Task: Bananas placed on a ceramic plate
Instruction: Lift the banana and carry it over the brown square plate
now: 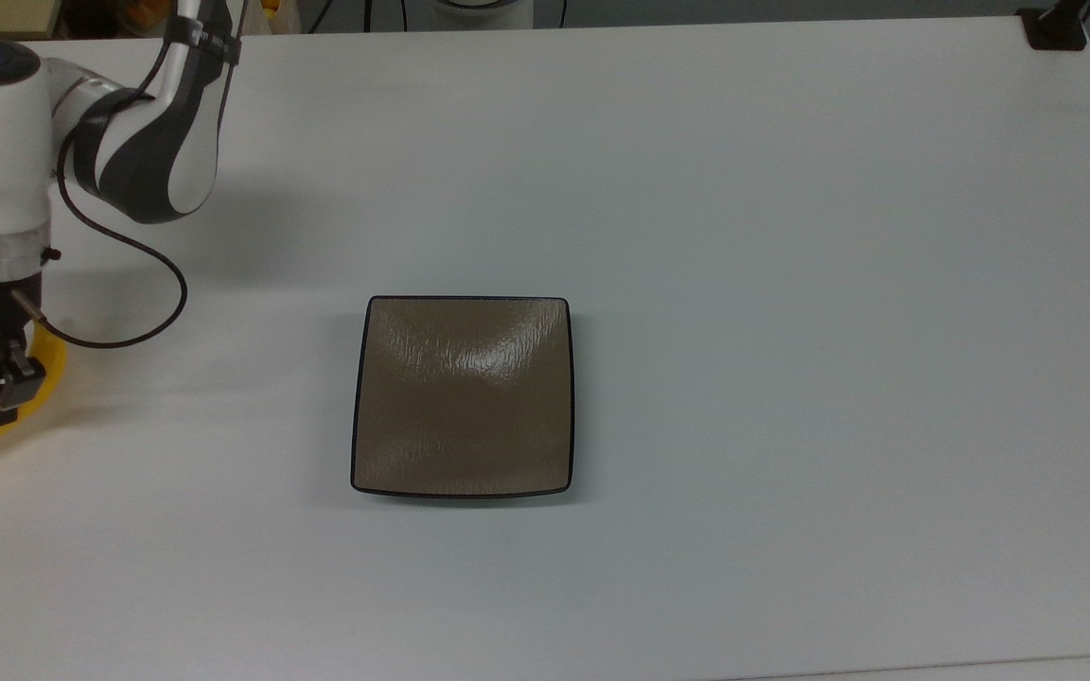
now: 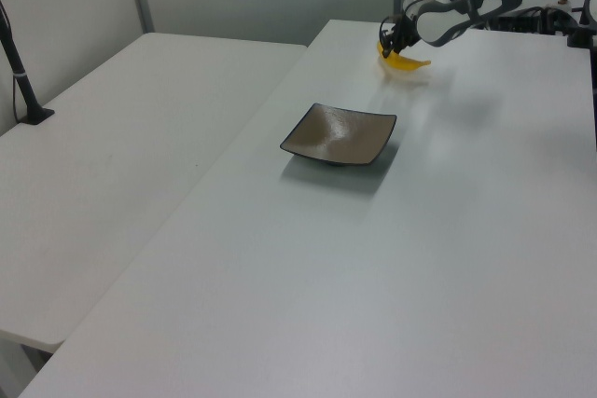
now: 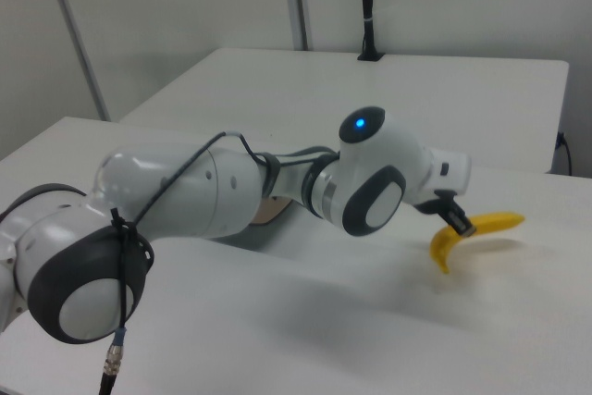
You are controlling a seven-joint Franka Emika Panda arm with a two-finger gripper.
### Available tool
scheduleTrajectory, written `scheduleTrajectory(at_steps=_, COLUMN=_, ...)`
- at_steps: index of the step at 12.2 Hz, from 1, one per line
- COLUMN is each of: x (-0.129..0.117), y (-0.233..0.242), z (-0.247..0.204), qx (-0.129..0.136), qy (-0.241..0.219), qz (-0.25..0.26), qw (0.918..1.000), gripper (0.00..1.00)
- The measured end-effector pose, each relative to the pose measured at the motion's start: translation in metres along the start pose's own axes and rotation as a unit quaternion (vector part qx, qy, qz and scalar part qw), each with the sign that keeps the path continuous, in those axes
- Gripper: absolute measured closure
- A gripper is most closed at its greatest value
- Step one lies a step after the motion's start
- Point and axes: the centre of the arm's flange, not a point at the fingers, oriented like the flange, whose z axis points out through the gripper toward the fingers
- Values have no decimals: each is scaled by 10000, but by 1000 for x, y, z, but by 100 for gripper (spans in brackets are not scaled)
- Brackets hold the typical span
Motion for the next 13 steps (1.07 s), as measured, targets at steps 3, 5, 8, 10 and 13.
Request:
scheduleTrajectory(at_steps=3, x=29, y=-30, z=-58, qx=199, qy=284, qz=-77, qw=9994, gripper=68)
scheduleTrajectory(at_steps=5, x=42, y=-55, z=-105, qx=282, qy=122, qz=-138, qw=9994, gripper=68)
scheduleTrajectory(at_steps=8, x=45, y=-108, z=-186, qx=588, qy=-274, qz=-334, qw=9973, gripper=68)
scheduleTrajectory(at_steps=10, x=32, y=-144, z=-227, qx=683, qy=-602, qz=-579, qw=9942, gripper=68)
scheduleTrajectory(at_steps=13, x=-9, y=-195, z=-259, qx=793, qy=-1489, qz=-867, qw=9819, gripper=68)
